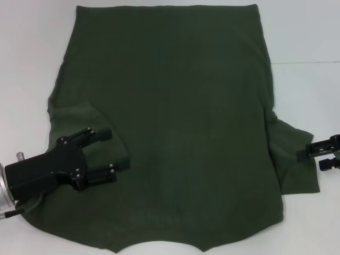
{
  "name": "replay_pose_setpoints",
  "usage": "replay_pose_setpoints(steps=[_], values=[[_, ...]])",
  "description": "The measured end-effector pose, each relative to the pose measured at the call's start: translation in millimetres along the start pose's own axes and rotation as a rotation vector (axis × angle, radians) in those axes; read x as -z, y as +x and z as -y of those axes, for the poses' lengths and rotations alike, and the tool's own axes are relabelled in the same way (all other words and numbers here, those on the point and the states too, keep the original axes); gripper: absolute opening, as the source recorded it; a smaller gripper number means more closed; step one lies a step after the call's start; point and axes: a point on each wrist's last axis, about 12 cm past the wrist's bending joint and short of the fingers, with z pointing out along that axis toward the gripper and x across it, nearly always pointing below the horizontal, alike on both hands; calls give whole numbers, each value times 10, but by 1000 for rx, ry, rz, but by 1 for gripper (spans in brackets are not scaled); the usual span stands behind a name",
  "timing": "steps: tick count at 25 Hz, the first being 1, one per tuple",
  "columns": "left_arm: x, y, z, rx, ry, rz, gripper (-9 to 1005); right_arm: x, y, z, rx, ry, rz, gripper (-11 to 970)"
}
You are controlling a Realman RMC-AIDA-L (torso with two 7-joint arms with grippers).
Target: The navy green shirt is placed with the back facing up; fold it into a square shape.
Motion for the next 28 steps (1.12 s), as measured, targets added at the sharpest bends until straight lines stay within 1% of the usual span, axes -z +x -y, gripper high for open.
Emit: replay_pose_setpoints(steps=[9, 13, 28], values=[[-6, -2, -1, -1, 1, 0, 904, -100, -25, -34, 36, 10, 16, 928], [-8, 3, -7, -3, -6, -3, 904, -155, -6, -38, 36, 6, 13, 928], [-22, 13, -2, -1, -7, -4, 904, -219, 20, -55, 32, -7, 6, 921]])
